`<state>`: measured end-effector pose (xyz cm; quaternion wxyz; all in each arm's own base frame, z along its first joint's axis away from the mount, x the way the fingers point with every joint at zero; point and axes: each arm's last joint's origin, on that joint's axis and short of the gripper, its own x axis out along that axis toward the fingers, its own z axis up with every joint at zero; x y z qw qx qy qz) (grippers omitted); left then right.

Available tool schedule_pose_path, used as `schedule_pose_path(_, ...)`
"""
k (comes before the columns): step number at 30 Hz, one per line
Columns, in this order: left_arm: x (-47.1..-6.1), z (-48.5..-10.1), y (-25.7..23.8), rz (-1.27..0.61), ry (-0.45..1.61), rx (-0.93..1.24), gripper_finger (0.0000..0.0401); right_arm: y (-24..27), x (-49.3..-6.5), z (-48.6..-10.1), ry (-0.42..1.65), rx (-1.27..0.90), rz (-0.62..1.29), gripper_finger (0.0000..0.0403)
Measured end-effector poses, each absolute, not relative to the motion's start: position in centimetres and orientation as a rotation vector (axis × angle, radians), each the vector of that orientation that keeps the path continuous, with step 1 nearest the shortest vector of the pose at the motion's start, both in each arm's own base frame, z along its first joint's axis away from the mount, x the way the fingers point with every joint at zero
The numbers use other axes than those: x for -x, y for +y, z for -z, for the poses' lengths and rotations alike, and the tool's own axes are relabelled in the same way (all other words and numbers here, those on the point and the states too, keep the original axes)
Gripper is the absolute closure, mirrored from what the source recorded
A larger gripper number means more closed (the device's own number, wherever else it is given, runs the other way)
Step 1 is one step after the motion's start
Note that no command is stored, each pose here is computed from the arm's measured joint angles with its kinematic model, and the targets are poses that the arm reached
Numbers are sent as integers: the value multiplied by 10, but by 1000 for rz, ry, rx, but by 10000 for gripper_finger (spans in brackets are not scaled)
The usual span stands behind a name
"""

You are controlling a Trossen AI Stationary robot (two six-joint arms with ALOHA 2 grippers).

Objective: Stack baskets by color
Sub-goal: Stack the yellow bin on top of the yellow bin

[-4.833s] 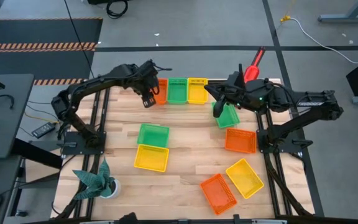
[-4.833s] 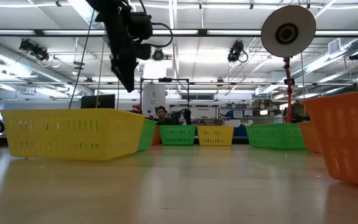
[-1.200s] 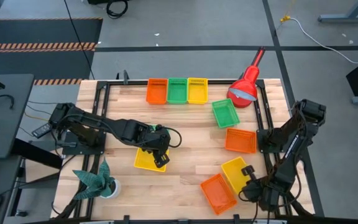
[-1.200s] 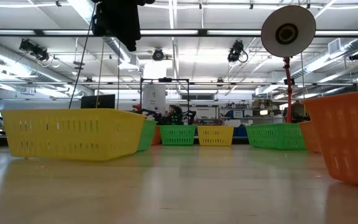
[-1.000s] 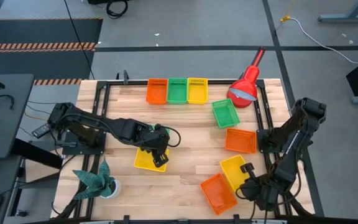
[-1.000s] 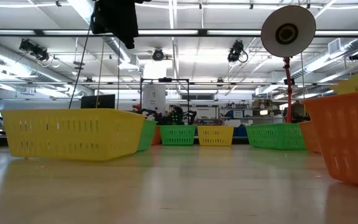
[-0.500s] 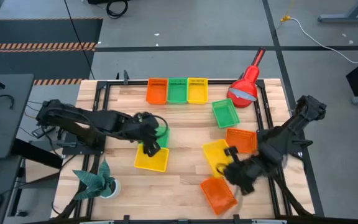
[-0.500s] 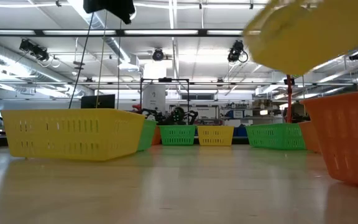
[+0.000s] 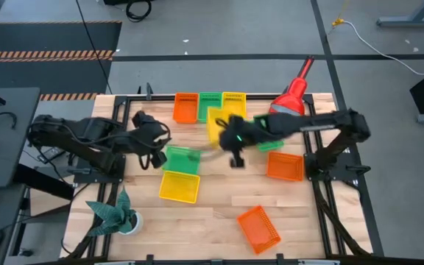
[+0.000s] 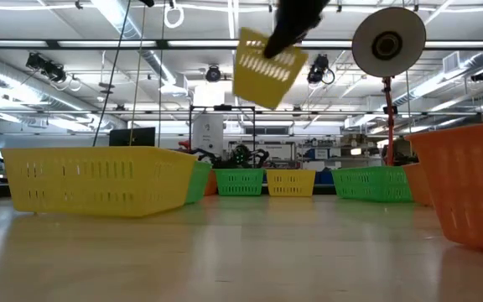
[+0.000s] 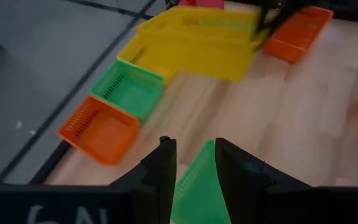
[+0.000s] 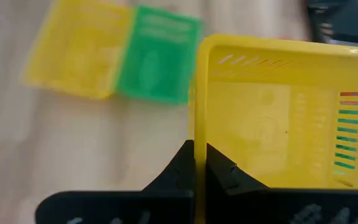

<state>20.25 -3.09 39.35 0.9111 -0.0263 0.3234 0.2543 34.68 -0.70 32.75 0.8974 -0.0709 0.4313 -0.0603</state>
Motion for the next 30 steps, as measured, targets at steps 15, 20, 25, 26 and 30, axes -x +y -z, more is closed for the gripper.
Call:
schedule_pose_path(15,-199,-398,-22,-562,644,49,284,-139,-371,-276,1157,245,242,398)
schedule_pose_path(20,-199,-398,-22,-592,622,95,284,-166,-362,-259,1225,191,226,398)
schedule_pose_path(25,-199,-398,-22,-614,602,153,284,-185,-349,-243,1279,155,233,398)
schedule_pose_path(26,-199,-398,-22,-618,599,162,284,-188,-347,-243,1279,163,230,398)
schedule_pose_path(30,-199,-398,-21,-634,590,159,284,-191,-343,-238,1288,157,187,398)
